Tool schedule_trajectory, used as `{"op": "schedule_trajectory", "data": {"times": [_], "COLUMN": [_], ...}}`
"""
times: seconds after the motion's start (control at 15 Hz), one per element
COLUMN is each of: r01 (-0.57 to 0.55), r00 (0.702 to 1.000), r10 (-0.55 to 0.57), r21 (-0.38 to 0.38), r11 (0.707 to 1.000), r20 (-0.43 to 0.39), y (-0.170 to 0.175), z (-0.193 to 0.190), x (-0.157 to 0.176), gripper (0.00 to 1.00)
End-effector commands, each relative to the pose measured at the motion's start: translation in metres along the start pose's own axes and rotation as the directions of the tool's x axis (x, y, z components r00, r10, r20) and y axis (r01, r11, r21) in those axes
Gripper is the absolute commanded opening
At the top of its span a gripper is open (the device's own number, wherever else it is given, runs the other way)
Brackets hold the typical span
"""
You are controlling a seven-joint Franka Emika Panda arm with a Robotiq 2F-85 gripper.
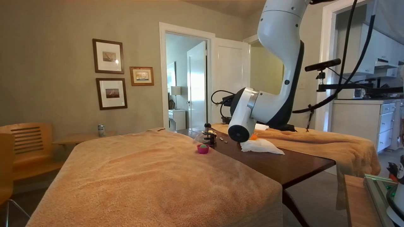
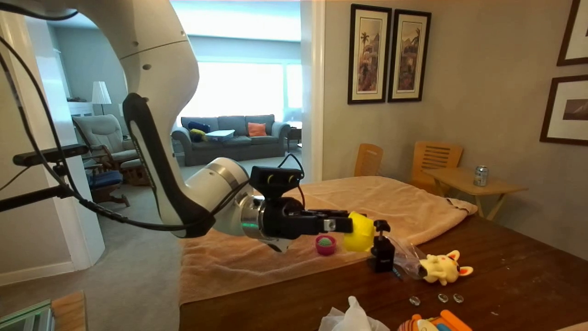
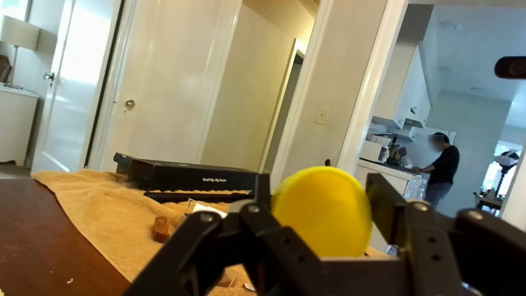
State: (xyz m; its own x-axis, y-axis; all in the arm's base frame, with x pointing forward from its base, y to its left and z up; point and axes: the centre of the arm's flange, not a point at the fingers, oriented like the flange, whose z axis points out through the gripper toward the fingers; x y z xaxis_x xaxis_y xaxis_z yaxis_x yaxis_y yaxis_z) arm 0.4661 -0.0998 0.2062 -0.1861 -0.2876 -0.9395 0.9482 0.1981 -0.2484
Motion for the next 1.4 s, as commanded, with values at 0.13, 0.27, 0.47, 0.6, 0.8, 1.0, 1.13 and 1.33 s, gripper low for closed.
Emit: {"op": "schedule_trajectory", "data": {"times": [0.13, 0.27, 0.47, 0.6, 0.8, 1.0, 1.13, 1.33], "r01": [-0.009, -0.011, -0.011, -0.011, -0.017, -0.021, -0.026, -0.015], "r00": [1.000, 1.000, 1.000, 1.000, 1.000, 1.000, 1.000, 1.000], "r10": [0.009, 0.011, 0.011, 0.011, 0.017, 0.021, 0.026, 0.015], "r21": [-0.003, -0.002, -0.002, -0.003, 0.003, 0.003, 0.002, -0.010], "r11": [1.000, 1.000, 1.000, 1.000, 1.000, 1.000, 1.000, 1.000], "r20": [0.006, 0.007, 0.007, 0.008, 0.011, 0.008, 0.011, 0.001], "y": [0.0029, 0.0036, 0.0036, 0.0037, 0.0048, 0.0056, 0.0061, 0.0052], "z": [0.0026, 0.0035, 0.0037, 0.0037, 0.0026, 0.0015, 0.0010, -0.0005], "x": [-0.0030, -0.0037, -0.0037, -0.0037, -0.0044, -0.0052, -0.0056, -0.0039], "gripper": [0.60, 0.60, 0.60, 0.60, 0.86, 1.00, 1.00, 1.00]}}
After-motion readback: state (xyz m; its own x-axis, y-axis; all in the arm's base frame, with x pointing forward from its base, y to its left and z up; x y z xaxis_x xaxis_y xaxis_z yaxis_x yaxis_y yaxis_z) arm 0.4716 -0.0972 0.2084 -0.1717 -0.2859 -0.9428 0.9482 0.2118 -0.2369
